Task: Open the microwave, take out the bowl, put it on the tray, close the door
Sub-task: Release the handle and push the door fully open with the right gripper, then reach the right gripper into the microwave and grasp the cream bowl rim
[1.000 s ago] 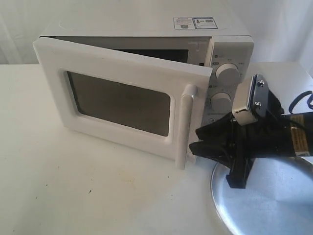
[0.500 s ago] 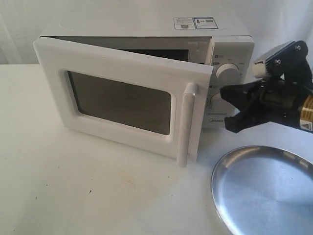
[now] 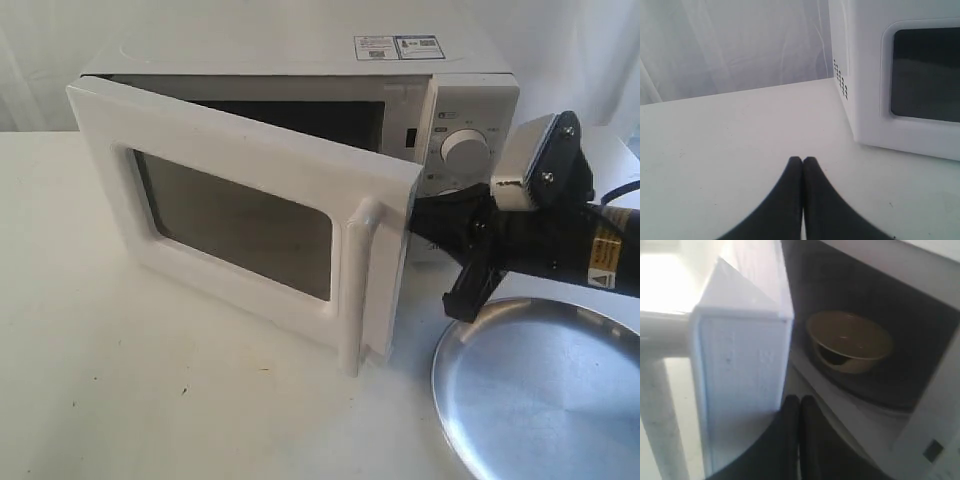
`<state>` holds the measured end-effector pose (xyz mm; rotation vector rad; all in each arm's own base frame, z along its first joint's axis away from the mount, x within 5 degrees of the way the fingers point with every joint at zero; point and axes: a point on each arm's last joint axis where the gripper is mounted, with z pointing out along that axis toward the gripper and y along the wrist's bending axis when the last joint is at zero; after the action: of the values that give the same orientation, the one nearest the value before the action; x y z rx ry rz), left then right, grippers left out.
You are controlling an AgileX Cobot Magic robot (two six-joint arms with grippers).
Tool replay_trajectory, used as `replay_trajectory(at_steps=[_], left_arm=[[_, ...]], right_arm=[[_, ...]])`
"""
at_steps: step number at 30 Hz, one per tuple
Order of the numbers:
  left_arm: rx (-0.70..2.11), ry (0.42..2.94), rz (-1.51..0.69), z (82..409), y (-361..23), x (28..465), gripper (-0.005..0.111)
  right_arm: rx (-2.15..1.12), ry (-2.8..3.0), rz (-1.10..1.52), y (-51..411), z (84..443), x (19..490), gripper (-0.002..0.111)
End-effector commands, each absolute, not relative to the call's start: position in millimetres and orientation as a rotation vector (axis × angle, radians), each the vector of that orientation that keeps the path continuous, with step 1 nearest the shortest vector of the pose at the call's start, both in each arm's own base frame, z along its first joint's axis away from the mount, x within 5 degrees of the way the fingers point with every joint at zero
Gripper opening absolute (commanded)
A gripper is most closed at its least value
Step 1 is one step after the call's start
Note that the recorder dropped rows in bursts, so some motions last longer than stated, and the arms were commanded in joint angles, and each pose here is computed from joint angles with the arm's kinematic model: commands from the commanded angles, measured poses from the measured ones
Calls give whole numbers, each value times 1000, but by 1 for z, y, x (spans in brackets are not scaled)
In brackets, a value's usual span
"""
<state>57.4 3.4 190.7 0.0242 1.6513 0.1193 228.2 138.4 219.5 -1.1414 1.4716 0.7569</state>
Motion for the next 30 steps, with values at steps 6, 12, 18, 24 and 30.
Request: replay_trajectory(at_steps=[6, 12, 18, 24, 30], left_arm=[[22, 1649, 112, 192, 3, 57, 0], [22, 1649, 112, 192, 3, 57, 0], [22, 1649, 112, 192, 3, 57, 0], [22, 1649, 112, 192, 3, 57, 0], [22, 1649, 112, 192, 3, 57, 0]], right_arm=[[-1267, 1355, 966, 145, 224, 209, 0], [-1237, 1439, 1013, 164, 209, 208, 0], [-1288, 1390, 1022, 192, 196, 211, 0], [-1128, 1530, 955, 211, 188, 241, 0], [-1103, 1593, 830, 222, 182, 272, 16]])
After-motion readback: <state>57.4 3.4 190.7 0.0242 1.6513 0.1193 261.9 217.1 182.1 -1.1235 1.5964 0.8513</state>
